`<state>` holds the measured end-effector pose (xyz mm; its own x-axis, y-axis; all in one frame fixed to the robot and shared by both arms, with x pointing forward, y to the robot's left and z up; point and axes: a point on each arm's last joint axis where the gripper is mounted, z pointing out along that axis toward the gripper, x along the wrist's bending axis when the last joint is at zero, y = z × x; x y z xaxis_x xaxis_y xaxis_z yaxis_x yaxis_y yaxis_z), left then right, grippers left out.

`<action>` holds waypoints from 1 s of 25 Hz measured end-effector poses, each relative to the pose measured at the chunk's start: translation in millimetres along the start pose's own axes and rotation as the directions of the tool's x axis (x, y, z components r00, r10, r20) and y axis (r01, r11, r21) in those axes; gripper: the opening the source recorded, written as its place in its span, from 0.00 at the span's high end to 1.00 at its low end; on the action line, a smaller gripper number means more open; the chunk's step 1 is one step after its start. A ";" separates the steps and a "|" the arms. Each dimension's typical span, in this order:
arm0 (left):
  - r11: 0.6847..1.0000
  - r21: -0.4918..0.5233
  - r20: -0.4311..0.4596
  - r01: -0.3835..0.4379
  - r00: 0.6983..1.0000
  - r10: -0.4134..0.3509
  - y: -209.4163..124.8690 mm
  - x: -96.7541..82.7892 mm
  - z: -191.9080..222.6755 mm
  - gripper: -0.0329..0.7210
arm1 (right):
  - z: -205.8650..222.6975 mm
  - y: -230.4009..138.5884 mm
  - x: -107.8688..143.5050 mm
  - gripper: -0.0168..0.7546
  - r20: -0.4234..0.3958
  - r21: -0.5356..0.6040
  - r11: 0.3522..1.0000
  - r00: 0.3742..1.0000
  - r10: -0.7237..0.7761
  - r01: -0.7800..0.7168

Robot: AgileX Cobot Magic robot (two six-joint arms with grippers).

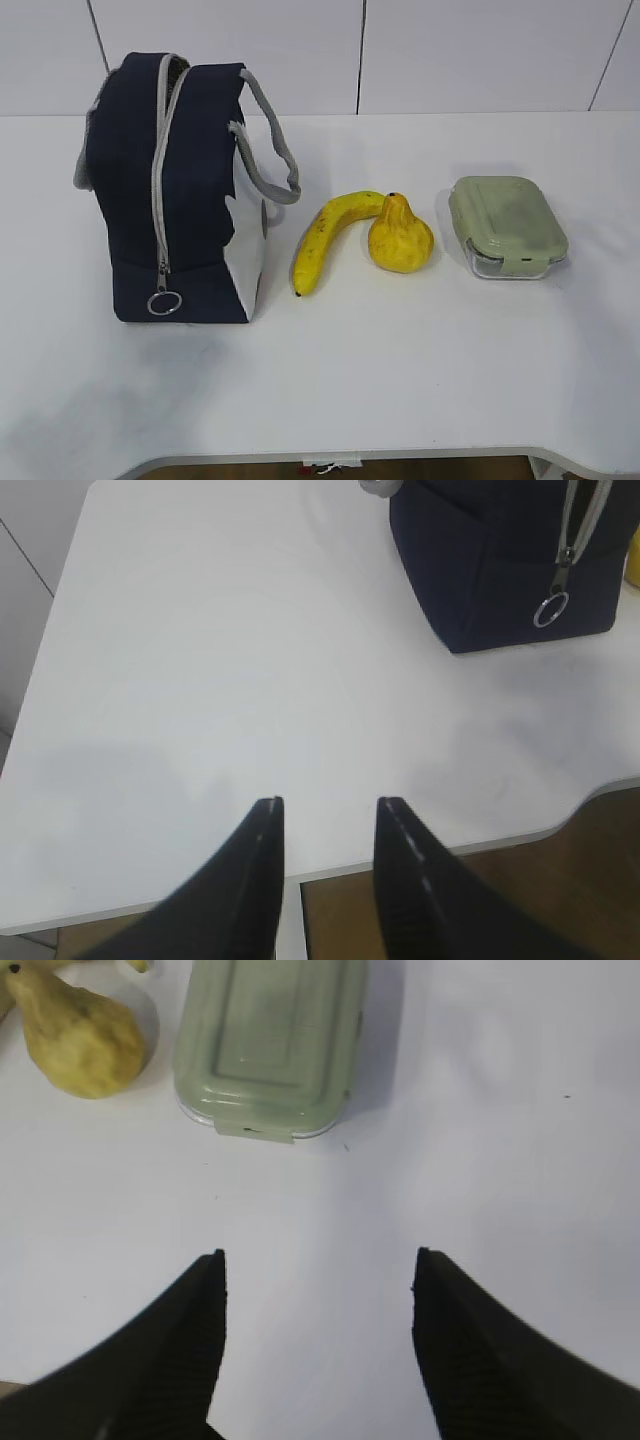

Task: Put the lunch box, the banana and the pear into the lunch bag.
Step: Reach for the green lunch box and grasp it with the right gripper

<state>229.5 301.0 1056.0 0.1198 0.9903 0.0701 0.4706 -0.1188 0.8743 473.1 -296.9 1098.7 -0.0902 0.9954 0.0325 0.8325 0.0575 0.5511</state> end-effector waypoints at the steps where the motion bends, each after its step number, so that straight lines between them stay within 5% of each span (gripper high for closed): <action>1: 1.000 0.000 -0.002 -0.001 1.000 0.001 0.0 0.1 0.0 0.64 | 2.7 1.9 -2.7 0.36 -0.029 0.001 1.000 0.999 0.015 -0.015; 11: 1.000 0.000 -0.002 -0.001 1.000 0.001 0.0 0.1 0.0 0.64 | 27.5 4.7 -56.6 0.36 -0.229 0.026 0.970 0.943 0.242 -0.242; 19: 1.000 0.000 -0.002 -0.001 1.000 0.001 0.0 0.1 0.0 0.64 | 58.4 4.5 -102.0 0.36 -0.509 0.077 0.920 0.778 0.367 -0.384; 25: 1.000 0.000 -0.002 -0.001 1.000 0.001 0.0 0.1 0.0 0.64 | 90.2 13.7 -138.3 0.36 -0.547 0.079 0.881 0.718 0.429 -0.467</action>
<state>229.5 301.1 1056.0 0.1188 0.9903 0.0716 0.4706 -0.1197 0.8742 546.2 -426.8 1026.6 -0.0065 0.6976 0.7164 0.8184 -0.4079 0.4047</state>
